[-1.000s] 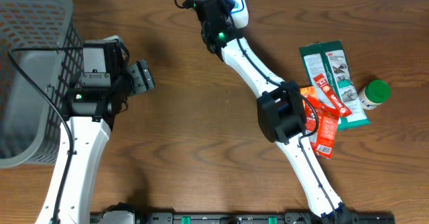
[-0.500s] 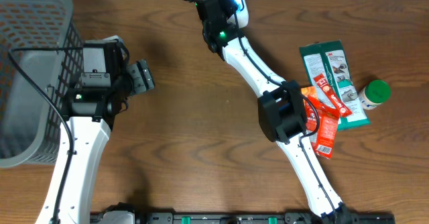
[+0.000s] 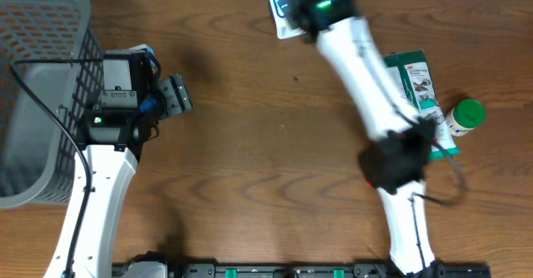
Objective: Scan the item barcode
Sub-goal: 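Carry the wipes pack right and lay it on the gloves pack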
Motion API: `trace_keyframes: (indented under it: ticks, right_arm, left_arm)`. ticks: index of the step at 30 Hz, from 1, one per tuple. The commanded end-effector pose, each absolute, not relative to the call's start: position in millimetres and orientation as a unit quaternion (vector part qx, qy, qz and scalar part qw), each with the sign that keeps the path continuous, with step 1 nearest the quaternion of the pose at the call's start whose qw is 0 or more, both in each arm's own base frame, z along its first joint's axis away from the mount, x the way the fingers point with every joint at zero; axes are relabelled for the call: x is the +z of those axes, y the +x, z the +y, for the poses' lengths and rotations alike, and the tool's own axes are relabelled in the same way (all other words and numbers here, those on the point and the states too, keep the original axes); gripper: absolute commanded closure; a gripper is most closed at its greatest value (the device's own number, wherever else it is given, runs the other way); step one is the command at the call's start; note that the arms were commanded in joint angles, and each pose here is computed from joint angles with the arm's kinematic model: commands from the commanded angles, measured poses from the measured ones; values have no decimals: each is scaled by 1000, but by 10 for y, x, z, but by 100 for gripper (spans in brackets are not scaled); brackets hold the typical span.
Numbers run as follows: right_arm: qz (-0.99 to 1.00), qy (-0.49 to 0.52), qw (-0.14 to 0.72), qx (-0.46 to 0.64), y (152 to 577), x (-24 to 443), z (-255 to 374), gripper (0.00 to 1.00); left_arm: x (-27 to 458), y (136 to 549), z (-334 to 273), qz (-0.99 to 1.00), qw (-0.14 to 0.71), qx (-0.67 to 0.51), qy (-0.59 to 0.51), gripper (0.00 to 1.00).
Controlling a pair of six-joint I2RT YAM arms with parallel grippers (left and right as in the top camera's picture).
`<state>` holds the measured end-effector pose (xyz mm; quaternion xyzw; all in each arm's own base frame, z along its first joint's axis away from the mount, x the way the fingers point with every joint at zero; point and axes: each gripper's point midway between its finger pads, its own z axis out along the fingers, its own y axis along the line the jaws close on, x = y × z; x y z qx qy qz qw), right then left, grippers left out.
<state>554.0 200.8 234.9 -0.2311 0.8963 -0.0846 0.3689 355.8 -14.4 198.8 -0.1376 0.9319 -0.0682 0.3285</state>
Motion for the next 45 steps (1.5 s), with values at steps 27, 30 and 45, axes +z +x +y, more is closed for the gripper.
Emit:
trace_keyframes:
  ticks: [27, 30, 45]
  right_arm:
    - [996, -20, 54, 73, 4295, 549, -439, 99]
    - [996, -20, 51, 64, 4277, 500, -468, 80]
    - [994, -47, 80, 59, 4457, 1220, -302, 16]
  left_arm:
    - [1995, 3561, -108, 932, 329, -61, -139, 16]
    - [1995, 3561, -108, 932, 329, -61, -139, 16]
    - [1995, 3561, -108, 932, 329, -61, -139, 16]
